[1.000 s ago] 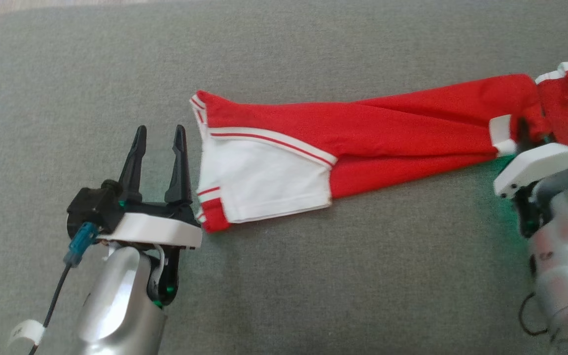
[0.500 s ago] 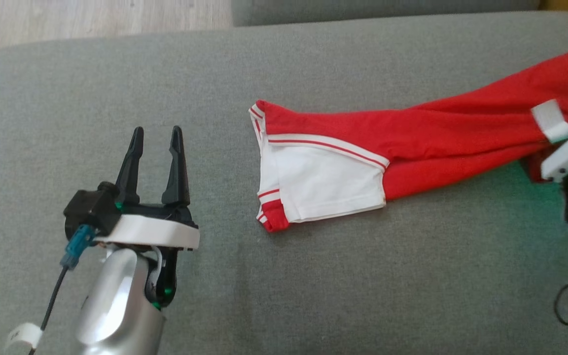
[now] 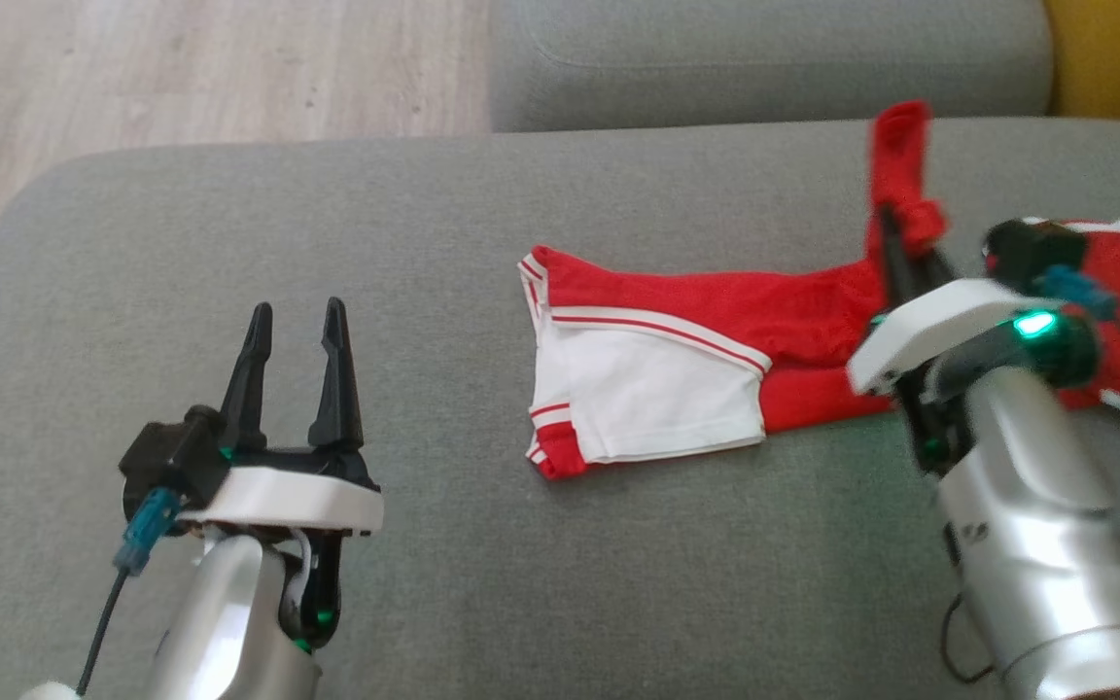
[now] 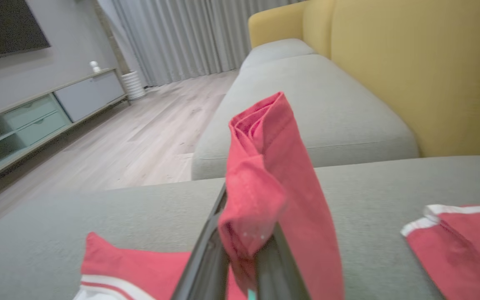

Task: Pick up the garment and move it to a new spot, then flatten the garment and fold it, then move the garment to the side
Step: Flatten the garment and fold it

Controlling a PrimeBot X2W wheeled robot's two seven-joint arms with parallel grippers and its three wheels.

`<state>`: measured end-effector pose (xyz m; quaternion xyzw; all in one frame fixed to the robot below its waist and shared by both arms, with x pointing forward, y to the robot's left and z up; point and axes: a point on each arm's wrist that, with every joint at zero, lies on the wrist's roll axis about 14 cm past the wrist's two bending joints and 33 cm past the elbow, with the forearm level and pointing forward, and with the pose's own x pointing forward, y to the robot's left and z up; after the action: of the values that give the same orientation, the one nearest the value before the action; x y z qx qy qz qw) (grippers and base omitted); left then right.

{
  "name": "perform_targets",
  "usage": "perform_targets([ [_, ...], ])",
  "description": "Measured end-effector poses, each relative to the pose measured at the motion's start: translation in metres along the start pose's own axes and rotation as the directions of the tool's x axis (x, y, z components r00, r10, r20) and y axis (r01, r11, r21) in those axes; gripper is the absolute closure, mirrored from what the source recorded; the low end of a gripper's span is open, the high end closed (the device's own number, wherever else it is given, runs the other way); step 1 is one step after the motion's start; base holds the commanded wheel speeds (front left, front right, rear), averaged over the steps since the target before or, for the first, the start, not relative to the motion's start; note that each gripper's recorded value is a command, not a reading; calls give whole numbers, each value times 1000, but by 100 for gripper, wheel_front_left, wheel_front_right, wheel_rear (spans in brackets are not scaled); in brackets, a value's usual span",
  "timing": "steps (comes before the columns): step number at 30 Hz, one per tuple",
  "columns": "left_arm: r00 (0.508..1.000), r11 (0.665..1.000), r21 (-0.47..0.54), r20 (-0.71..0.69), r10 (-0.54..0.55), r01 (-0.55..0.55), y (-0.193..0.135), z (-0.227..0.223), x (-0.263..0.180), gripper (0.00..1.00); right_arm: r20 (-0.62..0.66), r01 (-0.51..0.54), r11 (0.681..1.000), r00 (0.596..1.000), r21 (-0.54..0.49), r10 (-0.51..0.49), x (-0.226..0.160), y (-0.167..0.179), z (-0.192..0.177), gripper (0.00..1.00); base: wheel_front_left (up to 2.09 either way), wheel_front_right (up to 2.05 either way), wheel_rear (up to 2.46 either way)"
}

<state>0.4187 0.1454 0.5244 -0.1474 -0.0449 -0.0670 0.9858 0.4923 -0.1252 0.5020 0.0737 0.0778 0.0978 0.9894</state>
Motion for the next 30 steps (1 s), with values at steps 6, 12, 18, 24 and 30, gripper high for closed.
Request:
perform_targets([
  [6,999,999,5,13,33,-33,10,6,-13,0,-40,-162,987,986,22,162,-7,60,-18,100,0,0,0],
  [12,998,998,10,16,63,-63,21,8,-18,0,-118,-307,950,943,49,311,-18,112,-50,100,0,0,0],
  [18,997,997,15,-3,81,-81,28,1,-22,0,-192,-372,926,906,70,378,-22,136,-78,100,0,0,0],
  [24,995,995,19,-36,98,-97,33,-9,-27,0,-235,-399,912,881,97,411,-18,149,-97,100,0,0,0],
  [30,991,993,24,-55,119,-118,40,-14,-31,0,-261,-491,864,825,108,501,-27,180,-106,0,0,0,0],
])
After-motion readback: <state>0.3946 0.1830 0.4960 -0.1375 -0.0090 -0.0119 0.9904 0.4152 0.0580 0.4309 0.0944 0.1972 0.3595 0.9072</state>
